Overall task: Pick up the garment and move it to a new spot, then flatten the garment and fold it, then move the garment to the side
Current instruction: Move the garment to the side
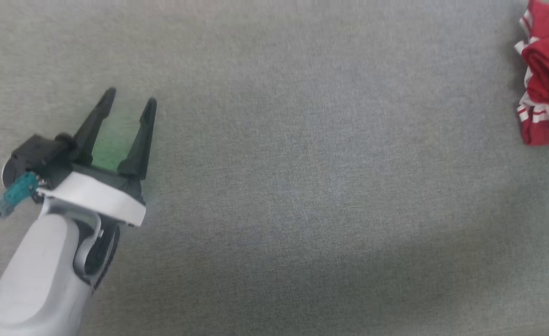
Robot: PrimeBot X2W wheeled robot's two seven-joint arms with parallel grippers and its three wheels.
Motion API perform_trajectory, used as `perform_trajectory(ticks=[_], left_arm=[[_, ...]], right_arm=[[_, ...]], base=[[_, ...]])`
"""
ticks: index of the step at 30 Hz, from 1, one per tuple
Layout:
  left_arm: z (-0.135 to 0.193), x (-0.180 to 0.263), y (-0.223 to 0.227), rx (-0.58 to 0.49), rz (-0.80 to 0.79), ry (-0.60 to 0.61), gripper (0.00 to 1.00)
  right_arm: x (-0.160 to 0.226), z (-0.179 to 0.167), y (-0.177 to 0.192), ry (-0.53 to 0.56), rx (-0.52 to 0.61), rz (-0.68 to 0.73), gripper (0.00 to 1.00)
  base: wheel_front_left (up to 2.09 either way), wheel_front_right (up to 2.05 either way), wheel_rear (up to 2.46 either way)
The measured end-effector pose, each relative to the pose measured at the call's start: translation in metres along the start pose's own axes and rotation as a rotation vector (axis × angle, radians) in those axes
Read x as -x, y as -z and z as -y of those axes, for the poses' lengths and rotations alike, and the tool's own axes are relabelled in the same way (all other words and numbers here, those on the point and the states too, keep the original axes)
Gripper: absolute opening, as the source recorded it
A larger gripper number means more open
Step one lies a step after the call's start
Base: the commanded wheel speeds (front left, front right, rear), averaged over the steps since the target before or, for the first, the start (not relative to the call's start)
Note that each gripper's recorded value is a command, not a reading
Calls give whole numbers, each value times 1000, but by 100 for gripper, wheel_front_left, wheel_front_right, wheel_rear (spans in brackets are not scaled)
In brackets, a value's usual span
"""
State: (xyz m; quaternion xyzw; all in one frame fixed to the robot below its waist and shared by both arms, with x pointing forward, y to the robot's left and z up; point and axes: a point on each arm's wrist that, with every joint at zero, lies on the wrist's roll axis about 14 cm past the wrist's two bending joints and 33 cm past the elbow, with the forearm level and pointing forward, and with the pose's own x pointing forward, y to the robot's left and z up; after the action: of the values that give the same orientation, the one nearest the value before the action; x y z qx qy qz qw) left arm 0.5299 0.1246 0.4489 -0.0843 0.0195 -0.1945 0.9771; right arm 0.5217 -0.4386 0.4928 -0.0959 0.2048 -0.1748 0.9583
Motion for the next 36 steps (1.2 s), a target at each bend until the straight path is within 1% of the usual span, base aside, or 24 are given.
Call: perform_trajectory(ticks=[5,8,9,11,17,19,24,27,31,36], left_arm=[[-11,21,-20,-4,30,-61,100],[-16,33,-26,-6,38,-88,100],[-19,39,-29,-5,40,-102,100],[-27,58,-39,2,59,-149,100],[-42,99,-60,10,102,-236,100],[-44,113,-64,14,111,-258,100],[-52,144,-72,20,131,-309,100],[-56,161,-72,12,130,-336,100],[-65,183,-78,-3,150,-389,100],[-71,205,-76,6,154,-441,100]], right_arm=[[14,-28,-18,-78,-43,95,100],[21,-39,-25,-112,-45,129,100],[25,-45,-30,-128,-65,151,100],[39,-61,-38,-178,-73,198,100],[72,-90,-51,-272,-107,297,100],[83,-98,-54,-300,-107,327,100],[108,-106,-60,-339,-148,407,100],[120,-108,-56,-351,-165,438,100],[134,-110,-40,-355,-177,444,100],[151,-118,-16,-364,-209,434,100]], base=[[0,0,0],[0,0,0],[0,0,0],[0,0,0],[0,0,0],[0,0,0],[0,0,0],[0,0,0],[0,0,0],[0,0,0]])
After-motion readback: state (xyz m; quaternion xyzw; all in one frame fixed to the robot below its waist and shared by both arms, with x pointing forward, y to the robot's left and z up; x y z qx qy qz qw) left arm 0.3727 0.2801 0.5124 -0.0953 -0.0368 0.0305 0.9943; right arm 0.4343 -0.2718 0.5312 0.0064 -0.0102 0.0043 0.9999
